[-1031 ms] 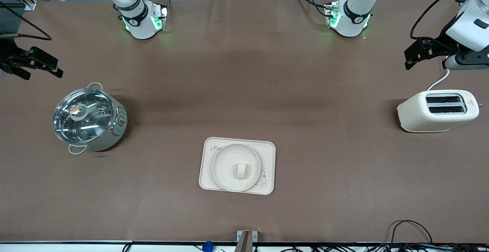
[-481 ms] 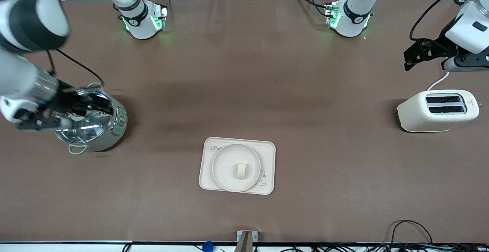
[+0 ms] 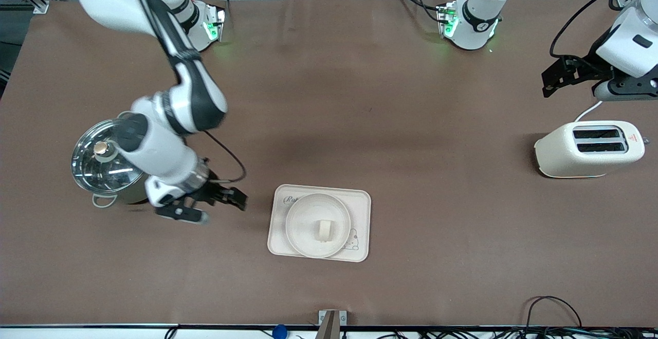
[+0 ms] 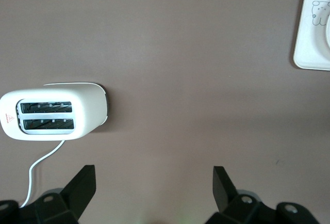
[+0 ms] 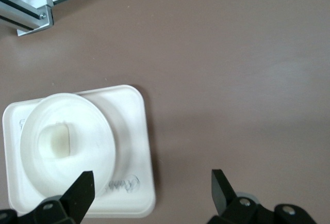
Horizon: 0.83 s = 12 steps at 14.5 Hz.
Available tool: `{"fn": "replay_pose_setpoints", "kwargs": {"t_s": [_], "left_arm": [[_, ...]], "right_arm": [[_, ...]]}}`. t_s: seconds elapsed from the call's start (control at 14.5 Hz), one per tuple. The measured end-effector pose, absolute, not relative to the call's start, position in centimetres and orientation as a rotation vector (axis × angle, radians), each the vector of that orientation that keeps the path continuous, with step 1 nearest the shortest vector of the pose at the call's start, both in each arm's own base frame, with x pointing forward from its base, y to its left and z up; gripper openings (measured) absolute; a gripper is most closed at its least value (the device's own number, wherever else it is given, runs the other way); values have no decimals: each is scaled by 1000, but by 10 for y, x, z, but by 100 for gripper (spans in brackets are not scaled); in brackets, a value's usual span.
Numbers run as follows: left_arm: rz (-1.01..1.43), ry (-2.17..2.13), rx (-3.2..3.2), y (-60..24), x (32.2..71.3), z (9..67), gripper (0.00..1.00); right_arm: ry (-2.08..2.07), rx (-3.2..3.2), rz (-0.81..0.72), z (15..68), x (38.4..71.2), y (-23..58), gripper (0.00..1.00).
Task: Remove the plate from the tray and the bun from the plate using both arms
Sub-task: 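Reach the right gripper toward the white plate on the tray, then lower the right gripper and grasp the plate rim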
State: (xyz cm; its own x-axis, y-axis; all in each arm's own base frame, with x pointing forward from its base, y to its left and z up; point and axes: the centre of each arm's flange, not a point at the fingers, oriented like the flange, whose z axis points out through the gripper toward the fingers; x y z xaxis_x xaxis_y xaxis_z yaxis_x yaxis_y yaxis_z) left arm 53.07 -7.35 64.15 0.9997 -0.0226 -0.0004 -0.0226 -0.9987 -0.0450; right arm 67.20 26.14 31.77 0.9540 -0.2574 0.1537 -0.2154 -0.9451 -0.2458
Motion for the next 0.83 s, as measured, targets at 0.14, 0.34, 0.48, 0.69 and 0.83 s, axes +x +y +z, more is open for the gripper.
{"fn": "replay_pose_setpoints", "kwargs": {"t_s": [0.14,0.34,0.48,0.69,0.83], "left_arm": [[3,35,-3097,-73,531,641,100],[4,35,-3097,-73,532,640,100],[4,36,-3097,-73,532,640,100],[5,36,-3097,-73,532,640,100],[5,37,-3097,-74,532,640,100]], "right_arm": [[352,-2878,-273,282,685,287,100],[327,-2881,-272,255,698,306,100],[293,-2886,-265,240,696,325,97],[235,-2895,-250,224,686,354,79],[196,-2911,-251,218,681,364,76]]}}
